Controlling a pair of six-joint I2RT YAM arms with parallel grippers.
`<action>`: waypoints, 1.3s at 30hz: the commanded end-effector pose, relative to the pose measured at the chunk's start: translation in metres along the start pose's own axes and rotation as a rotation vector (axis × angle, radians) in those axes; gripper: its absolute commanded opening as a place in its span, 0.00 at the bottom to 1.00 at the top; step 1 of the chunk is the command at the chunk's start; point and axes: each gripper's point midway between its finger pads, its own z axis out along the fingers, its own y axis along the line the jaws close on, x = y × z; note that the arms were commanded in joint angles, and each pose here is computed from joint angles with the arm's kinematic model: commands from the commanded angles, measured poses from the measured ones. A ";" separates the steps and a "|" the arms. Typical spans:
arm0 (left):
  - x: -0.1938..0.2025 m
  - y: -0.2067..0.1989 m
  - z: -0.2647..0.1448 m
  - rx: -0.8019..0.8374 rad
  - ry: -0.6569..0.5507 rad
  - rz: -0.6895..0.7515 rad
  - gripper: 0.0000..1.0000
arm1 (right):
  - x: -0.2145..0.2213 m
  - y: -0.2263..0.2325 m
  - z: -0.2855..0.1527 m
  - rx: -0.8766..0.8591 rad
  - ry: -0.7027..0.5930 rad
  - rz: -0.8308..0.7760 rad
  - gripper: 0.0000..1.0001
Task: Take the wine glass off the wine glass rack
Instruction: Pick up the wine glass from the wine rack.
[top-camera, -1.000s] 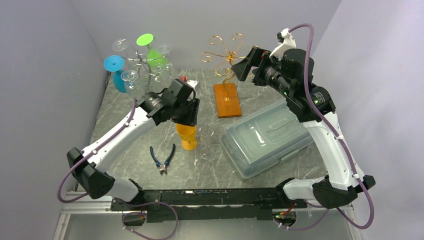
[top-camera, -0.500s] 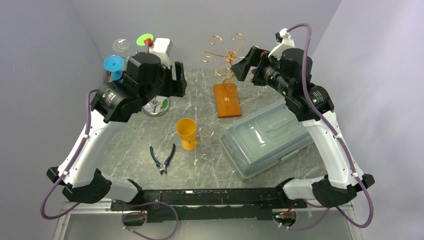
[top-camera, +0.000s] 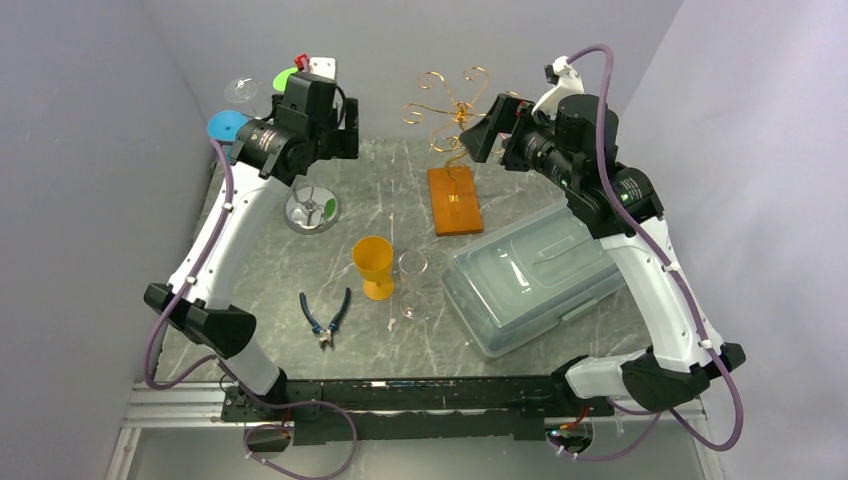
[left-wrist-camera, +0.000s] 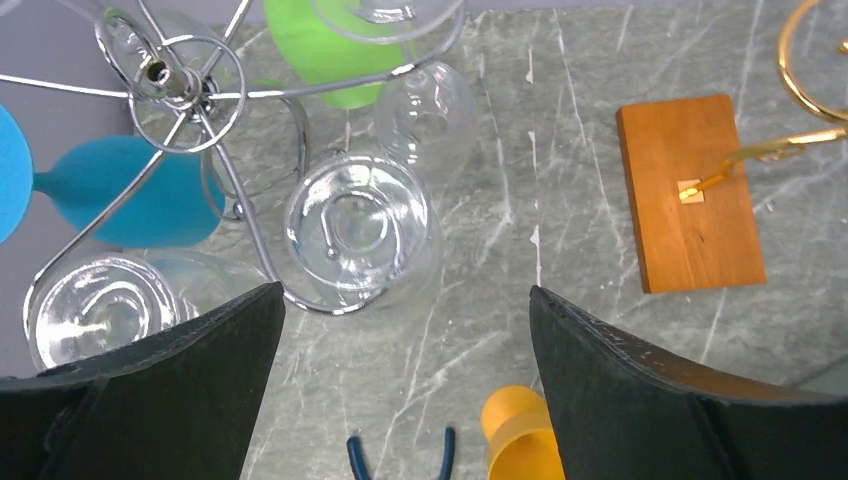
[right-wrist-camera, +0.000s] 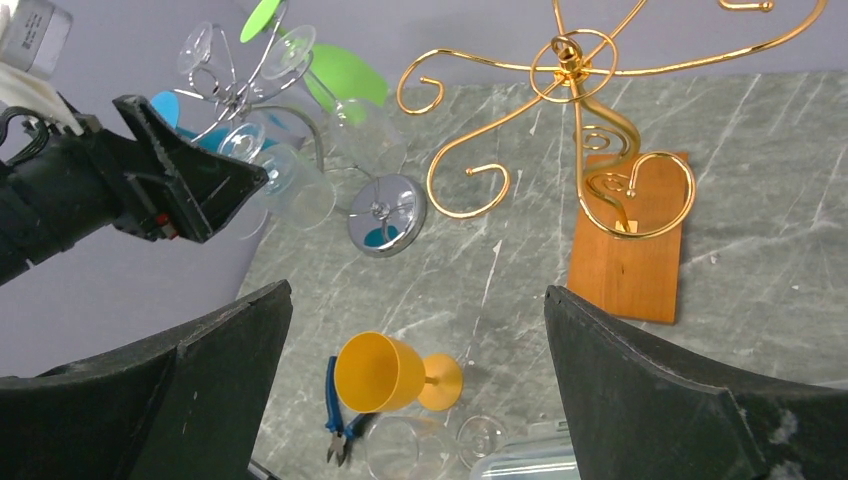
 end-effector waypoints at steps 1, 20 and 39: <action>-0.031 0.014 -0.003 -0.048 -0.104 -0.016 0.97 | -0.017 0.007 -0.005 -0.014 -0.051 -0.022 1.00; -0.024 0.020 0.037 -0.087 -0.059 -0.014 0.80 | -0.016 0.005 -0.003 -0.003 -0.048 -0.022 1.00; -0.034 0.019 0.030 -0.040 -0.085 -0.018 0.42 | -0.018 0.005 -0.004 0.001 -0.050 -0.020 1.00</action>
